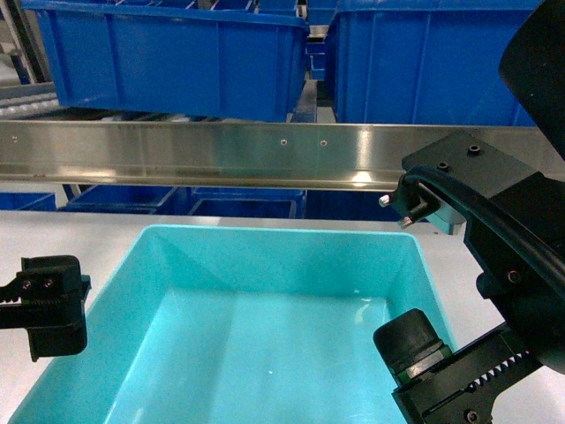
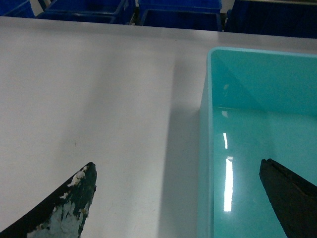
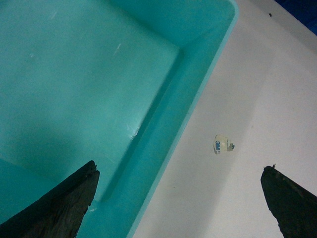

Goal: Organize blue bins on left shelf correctly

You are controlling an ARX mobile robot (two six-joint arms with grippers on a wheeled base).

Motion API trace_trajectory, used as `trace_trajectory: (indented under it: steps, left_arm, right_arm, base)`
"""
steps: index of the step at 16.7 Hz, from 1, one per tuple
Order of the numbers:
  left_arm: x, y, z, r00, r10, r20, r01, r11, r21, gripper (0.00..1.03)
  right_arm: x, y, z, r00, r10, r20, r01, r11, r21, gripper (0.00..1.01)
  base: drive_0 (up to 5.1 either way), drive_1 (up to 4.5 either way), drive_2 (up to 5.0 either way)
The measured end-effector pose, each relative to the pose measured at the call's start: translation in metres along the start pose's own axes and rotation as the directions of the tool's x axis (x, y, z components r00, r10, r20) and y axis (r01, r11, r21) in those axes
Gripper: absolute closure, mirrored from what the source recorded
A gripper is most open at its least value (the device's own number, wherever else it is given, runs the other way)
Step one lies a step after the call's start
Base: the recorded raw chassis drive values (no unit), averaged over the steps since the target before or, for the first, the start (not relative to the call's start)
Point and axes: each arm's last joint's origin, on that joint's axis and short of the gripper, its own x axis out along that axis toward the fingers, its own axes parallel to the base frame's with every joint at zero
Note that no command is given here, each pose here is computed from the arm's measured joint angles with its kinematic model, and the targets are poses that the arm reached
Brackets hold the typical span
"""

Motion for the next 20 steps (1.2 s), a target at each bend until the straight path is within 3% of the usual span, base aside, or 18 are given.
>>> trace_trajectory:
  steps: [8,9,10,13,14,15,16,17,20]
  left_arm:
    - [0.0,0.0,0.0,1.0,0.0,0.0,0.0,1.0,0.001,0.05]
    - [0.0,0.0,0.0,1.0,0.0,-0.004,0.0,1.0,0.003,0.05]
    - [0.001,-0.003,-0.001,1.0,-0.004,-0.026,0.004,1.0,0.006,0.05]
    - [0.005,-0.02,0.005,0.999,-0.038,-0.019,0.038,0.9989,0.027,0.05]
    - [0.005,-0.022,0.007,0.999,-0.038,-0.013,0.038,0.9989,0.028,0.05]
    - [0.006,-0.019,0.006,0.999,-0.026,-0.023,0.027,0.9993,0.025,0.05]
    - [0.003,-0.015,0.004,1.0,-0.009,-0.015,0.009,0.9998,0.017,0.05]
    - [-0.008,-0.022,0.001,0.998,-0.045,-0.033,0.045,0.999,-0.001,0.05]
    - [-0.005,-0.014,-0.021,0.987,0.041,-0.153,-0.045,0.9988,-0.022,0.05]
  right_arm:
    - [0.0,0.001,-0.004,0.999,0.018,-0.038,-0.018,0.9998,-0.001,0.03]
    - [0.001,0.002,-0.009,0.993,0.057,-0.101,-0.056,0.9983,0.015,0.03]
    - [0.004,0.004,-0.011,0.985,0.089,-0.145,-0.083,0.9954,0.047,0.03]
    - [0.013,0.006,-0.013,0.972,0.12,-0.204,-0.087,0.9826,0.164,0.03]
    - [0.016,0.008,-0.013,0.962,0.146,-0.232,-0.094,0.9702,0.223,0.03]
    - [0.025,0.01,-0.012,0.956,0.145,-0.254,-0.067,0.9532,0.295,0.03]
    - [0.033,0.012,-0.008,0.953,0.139,-0.27,-0.047,0.9461,0.321,0.03]
    - [0.044,0.001,-0.005,0.956,0.106,-0.274,-0.003,0.937,0.349,0.03]
    - [0.045,-0.002,-0.002,0.959,0.096,-0.267,0.001,0.9405,0.34,0.03]
  base:
    - [0.0,0.0,0.0]
    - [0.0,0.0,0.0]
    - [0.0,0.0,0.0]
    - [0.0,0.0,0.0]
    - [0.0,0.0,0.0]
    - [0.0,0.0,0.0]
    - [0.0,0.0,0.0]
    - [0.0,0.0,0.0]
    - [0.0,0.0,0.0]
